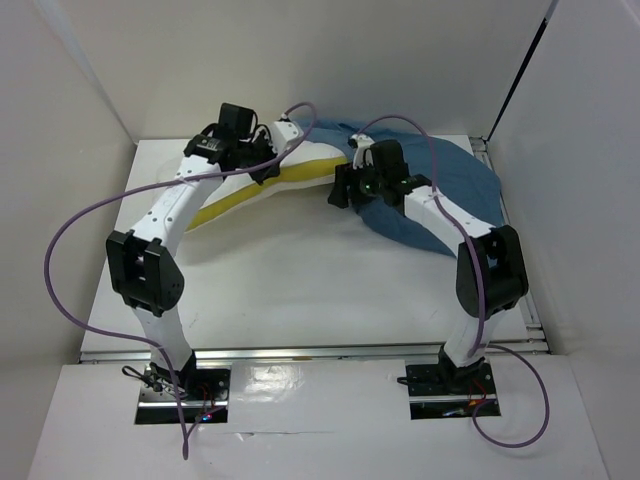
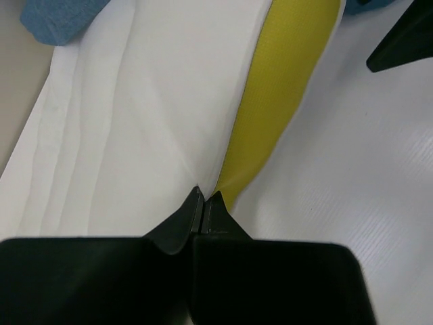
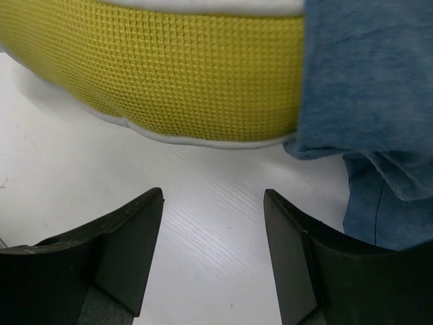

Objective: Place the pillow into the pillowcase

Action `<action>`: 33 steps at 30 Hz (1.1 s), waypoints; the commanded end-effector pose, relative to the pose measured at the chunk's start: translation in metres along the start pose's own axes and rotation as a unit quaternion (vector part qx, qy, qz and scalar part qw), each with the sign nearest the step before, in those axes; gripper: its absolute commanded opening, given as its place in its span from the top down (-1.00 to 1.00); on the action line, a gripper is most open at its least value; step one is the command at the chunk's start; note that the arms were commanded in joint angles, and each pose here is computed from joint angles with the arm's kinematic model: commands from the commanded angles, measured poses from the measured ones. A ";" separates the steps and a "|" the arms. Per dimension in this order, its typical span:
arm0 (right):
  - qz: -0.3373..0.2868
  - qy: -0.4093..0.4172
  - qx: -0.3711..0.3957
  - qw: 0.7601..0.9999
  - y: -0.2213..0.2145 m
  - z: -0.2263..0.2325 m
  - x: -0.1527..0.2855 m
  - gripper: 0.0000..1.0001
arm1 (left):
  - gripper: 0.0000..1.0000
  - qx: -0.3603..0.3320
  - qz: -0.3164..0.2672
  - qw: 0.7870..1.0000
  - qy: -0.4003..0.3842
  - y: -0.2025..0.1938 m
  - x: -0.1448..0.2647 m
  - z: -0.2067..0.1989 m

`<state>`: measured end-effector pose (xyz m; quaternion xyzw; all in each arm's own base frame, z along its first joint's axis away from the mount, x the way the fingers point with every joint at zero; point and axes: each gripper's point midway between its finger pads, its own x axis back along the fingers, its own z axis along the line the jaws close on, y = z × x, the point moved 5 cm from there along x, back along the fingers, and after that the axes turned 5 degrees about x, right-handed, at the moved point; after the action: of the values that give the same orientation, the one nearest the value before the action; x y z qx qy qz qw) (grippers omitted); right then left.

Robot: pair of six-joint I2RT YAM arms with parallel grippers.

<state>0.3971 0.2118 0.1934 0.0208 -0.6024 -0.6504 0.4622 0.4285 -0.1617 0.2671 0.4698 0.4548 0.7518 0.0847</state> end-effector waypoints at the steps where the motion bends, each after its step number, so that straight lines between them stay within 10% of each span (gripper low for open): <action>1: -0.051 -0.024 0.042 0.998 0.027 0.002 -0.006 -0.37 | 1.00 0.020 -0.030 0.999 -0.031 0.016 0.008 -0.005; 15: -0.068 -0.112 0.046 0.990 0.035 -0.023 -0.022 -0.26 | 1.00 0.018 -0.029 0.999 -0.042 0.017 0.014 -0.010; 22: -0.074 -0.094 0.052 0.991 0.044 -0.028 -0.038 1.00 | 1.00 0.024 -0.024 0.999 -0.041 0.013 0.017 -0.009; 33: -0.079 0.081 0.089 0.990 0.076 0.081 -0.008 1.00 | 1.00 0.055 -0.030 0.998 -0.024 0.016 -0.001 -0.003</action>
<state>0.4361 0.2440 0.2009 0.0400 -0.6436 -0.6350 0.4253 0.4212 -0.1565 0.2583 0.4995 0.4823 0.7174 0.0571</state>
